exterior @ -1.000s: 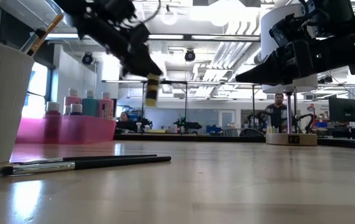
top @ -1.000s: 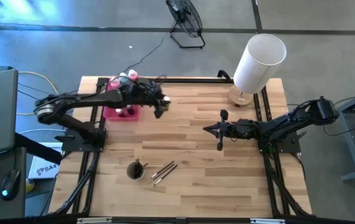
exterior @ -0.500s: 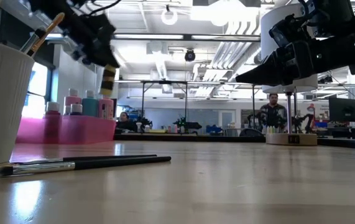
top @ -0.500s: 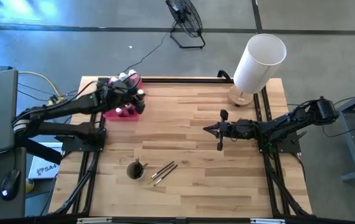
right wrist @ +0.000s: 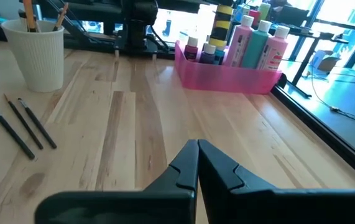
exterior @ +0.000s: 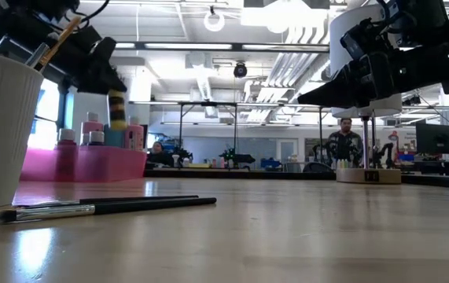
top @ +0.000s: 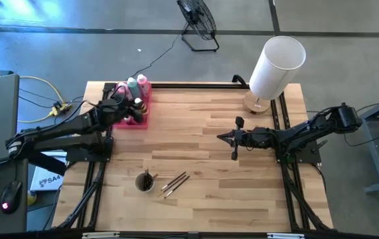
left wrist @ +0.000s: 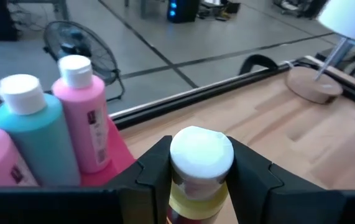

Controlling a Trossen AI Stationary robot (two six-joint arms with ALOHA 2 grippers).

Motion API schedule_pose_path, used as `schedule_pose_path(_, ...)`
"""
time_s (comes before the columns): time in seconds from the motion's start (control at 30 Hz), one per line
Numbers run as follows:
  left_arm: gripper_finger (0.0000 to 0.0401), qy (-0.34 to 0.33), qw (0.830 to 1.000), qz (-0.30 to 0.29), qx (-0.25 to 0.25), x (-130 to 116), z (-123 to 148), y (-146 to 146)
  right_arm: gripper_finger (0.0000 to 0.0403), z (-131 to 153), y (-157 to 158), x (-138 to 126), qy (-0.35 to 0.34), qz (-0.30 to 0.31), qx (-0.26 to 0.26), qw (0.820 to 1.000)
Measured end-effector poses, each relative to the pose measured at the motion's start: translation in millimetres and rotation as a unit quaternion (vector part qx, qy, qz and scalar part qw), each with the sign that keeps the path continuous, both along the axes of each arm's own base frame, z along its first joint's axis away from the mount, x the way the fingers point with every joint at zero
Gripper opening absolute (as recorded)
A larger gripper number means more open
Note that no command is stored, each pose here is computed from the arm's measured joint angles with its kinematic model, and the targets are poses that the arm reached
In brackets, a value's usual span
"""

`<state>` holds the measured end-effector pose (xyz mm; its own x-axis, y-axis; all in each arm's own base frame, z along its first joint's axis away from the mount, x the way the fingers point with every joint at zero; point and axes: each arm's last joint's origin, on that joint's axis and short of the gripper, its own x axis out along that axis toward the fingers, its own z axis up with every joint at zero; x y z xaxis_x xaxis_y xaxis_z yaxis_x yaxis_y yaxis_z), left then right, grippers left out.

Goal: Pick & Place Paint Supplies
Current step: Put the small yellow paint bottle into the pink bin

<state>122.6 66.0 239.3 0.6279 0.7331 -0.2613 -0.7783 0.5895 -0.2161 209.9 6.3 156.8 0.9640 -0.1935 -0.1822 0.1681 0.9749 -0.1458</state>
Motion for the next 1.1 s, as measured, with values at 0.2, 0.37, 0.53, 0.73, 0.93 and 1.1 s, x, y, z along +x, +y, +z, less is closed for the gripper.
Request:
schedule_pose_path(0.2, 0.012, 0.002, 1.0, -0.023, -0.004, -2, 0, -2, 0.0003, 0, 0, 0, -0.002, 0.0, 0.0, 1.0)
schedule_pose_path(0.37, 0.012, 0.038, 0.999, -0.016, -0.019, -10, -6, -5, 0.0002, 0, 0, 0, -0.002, 0.0, 0.0, 1.0)
schedule_pose_path(0.53, 0.012, 0.038, 0.999, -0.003, -0.015, -15, -5, -7, 0.0002, 0, 0, 0, 0.0, 0.0, 0.0, 1.0)
schedule_pose_path(0.73, 0.012, 0.036, 0.999, -0.026, -0.028, -14, -6, -7, 0.0002, 0, 0, 0, 0.0, 0.0, 0.0, 1.0)
schedule_pose_path(0.93, 0.012, 0.047, 0.997, -0.029, -0.059, -9, -13, -11, 0.0002, 0, 0, 0, -0.001, 0.0, 0.001, 1.0)
schedule_pose_path(1.1, 0.012, 0.073, 0.996, -0.016, -0.042, -4, -17, -23, 0.0002, 0, 0, 0, -0.001, 0.0, 0.001, 1.0)
